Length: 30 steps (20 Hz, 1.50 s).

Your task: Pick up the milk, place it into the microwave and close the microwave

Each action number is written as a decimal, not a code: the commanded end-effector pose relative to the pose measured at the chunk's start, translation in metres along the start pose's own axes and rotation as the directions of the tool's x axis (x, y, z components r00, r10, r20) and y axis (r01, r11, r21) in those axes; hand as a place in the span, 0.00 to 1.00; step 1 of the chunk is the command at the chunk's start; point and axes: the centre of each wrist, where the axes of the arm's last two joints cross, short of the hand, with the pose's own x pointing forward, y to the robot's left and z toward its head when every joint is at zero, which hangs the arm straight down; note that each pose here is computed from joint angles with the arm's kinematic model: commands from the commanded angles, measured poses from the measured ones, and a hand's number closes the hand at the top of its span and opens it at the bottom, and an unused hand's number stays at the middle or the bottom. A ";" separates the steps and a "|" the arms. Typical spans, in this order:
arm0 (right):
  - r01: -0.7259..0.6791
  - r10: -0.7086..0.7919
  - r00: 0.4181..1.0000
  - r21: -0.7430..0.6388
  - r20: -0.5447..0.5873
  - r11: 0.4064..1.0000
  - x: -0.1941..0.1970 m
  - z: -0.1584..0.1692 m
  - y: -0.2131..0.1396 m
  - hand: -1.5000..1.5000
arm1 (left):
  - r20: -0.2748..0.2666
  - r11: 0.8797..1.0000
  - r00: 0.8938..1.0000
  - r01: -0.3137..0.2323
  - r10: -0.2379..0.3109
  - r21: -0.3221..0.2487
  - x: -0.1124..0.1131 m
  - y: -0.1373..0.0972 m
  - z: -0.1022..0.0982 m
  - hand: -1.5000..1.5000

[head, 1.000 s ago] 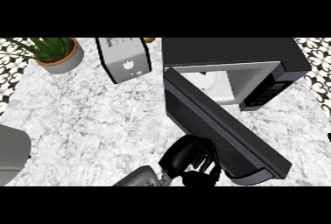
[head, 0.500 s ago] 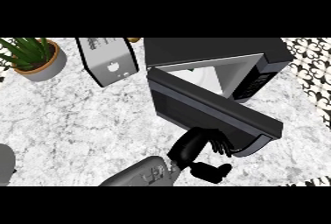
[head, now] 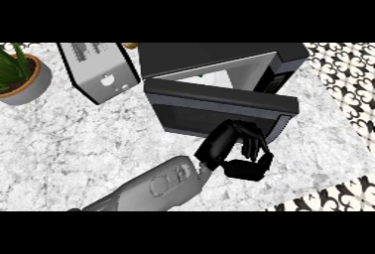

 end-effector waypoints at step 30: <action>-0.007 0.001 1.000 0.179 0.029 0.984 0.049 -0.057 -0.027 0.00 | 0.068 0.971 0.997 0.022 -0.040 0.237 0.049 0.050 -0.077 1.00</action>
